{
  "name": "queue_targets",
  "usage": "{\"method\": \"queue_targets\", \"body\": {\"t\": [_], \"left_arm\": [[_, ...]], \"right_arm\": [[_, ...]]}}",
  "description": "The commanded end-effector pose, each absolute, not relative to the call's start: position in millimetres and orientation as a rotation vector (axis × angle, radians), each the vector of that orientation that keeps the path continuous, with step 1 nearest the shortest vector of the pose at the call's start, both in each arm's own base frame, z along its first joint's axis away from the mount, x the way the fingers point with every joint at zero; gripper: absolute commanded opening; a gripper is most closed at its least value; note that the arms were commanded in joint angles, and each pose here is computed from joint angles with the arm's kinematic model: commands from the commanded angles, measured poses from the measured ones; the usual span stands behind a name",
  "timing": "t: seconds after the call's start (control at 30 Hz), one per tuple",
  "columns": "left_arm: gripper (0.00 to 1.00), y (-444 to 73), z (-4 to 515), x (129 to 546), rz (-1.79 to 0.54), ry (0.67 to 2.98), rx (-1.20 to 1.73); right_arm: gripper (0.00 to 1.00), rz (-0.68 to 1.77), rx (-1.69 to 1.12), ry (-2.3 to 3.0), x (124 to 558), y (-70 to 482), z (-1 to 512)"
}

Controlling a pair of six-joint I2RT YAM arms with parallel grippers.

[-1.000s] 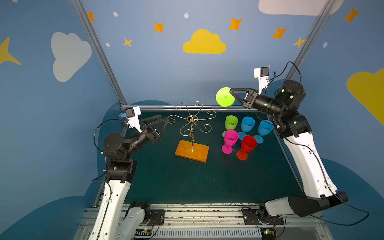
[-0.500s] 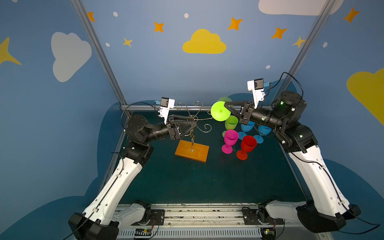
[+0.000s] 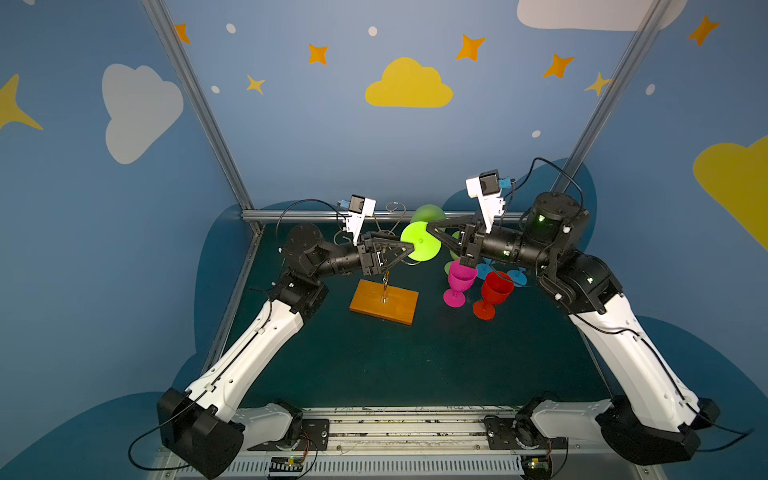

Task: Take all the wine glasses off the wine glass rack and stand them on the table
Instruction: 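Carry the green glass above the rack while the left gripper reaches toward it, then close the left gripper on the green glass foot while the right holds it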

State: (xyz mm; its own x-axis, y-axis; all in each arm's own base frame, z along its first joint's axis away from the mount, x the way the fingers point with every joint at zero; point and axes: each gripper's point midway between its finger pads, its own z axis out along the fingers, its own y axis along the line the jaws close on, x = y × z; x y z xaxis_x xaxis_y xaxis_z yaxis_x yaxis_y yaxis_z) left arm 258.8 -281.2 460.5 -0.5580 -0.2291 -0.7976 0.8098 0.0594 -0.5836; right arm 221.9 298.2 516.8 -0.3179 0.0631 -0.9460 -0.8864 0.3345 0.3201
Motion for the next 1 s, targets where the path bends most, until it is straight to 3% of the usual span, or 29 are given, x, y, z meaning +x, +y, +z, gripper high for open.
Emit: {"method": "queue_targets", "body": {"t": [0.0, 0.17, 0.5, 0.63, 0.87, 0.97], "left_arm": [[0.59, -280, 485, 249, -1.613, 1.437, 0.644], [0.45, -279, 486, 246, -1.609, 1.434, 0.642], [0.03, -278, 487, 243, -1.625, 1.441, 0.635], [0.03, -277, 493, 239, -1.662, 1.446, 0.638], [0.03, -271, 508, 232, -1.744, 1.457, 0.606], [0.03, -267, 514, 234, -1.791, 1.471, 0.567]], "right_arm": [[0.0, 1.125, -0.775, 1.571, 222, 302, 517], [0.0, 1.116, -0.792, 1.584, 220, 310, 510], [0.0, 1.106, -0.806, 1.604, 218, 317, 504], [0.0, 1.08, -0.799, 1.6, 217, 311, 508], [0.61, 0.937, -0.742, 1.539, 209, 274, 517], [0.76, 0.816, -0.708, 1.499, 207, 249, 514]]}}
